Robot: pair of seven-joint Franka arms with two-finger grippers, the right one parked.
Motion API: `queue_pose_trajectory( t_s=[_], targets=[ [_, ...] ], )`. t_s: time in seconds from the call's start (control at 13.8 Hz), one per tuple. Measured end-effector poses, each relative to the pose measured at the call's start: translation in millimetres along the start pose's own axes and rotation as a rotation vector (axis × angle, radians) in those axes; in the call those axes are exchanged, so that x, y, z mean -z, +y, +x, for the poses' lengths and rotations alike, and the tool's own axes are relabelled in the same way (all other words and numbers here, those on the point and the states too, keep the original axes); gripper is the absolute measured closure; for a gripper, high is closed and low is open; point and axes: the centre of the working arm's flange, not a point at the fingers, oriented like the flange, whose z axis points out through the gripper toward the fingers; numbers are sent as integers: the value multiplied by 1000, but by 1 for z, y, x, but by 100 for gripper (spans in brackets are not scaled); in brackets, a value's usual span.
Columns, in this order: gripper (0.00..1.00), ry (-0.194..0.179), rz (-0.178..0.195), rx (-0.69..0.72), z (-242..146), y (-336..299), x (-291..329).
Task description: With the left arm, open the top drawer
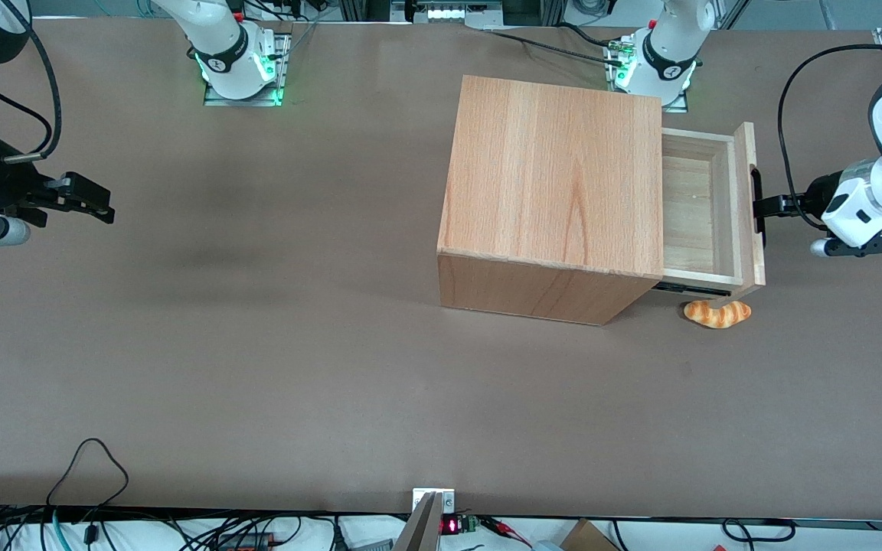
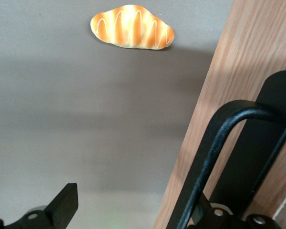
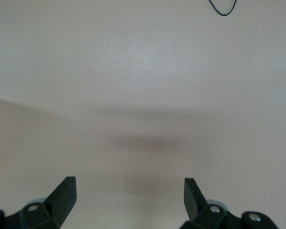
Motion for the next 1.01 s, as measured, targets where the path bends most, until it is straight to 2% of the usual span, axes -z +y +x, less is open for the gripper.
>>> queue_pose_trajectory(
  t_s=[0.58,1.01],
  targets=[
    [0,24,-10,16,4,-22,11],
    [0,57,-9,-8,11,-13,91]
  ],
)
